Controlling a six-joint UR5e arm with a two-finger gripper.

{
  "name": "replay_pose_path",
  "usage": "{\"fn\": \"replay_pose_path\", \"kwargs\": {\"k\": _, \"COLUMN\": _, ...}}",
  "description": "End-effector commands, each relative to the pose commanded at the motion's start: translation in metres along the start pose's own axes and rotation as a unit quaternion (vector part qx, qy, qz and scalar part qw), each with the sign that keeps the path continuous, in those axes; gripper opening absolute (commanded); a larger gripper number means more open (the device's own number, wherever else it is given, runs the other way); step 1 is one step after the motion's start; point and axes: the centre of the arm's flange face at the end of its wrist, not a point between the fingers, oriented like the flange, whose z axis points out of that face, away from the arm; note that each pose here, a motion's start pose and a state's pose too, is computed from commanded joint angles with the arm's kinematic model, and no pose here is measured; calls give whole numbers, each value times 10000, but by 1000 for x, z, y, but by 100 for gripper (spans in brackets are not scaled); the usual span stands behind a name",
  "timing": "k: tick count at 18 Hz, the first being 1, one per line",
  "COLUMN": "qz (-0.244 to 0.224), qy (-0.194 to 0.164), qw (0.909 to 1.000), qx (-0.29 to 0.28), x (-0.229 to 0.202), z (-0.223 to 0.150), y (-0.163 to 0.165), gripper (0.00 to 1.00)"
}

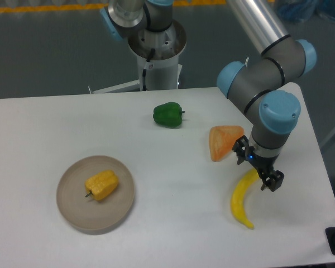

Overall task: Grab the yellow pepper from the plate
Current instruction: 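Move the gripper over the plate and lower onto the yellow pepper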

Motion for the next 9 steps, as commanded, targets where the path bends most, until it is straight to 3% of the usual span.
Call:
{"fn": "replay_pose_path", "kwargs": {"k": 4, "qz": -61, "qy": -99, "qw": 9999, "qx": 83, "x": 31, "z": -24, "y": -51, "gripper": 100}}
{"fn": "replay_pose_path", "kwargs": {"k": 9, "qz": -350, "qy": -30, "qw": 9991, "qx": 227, "x": 105, "z": -32, "y": -164, "gripper": 100}}
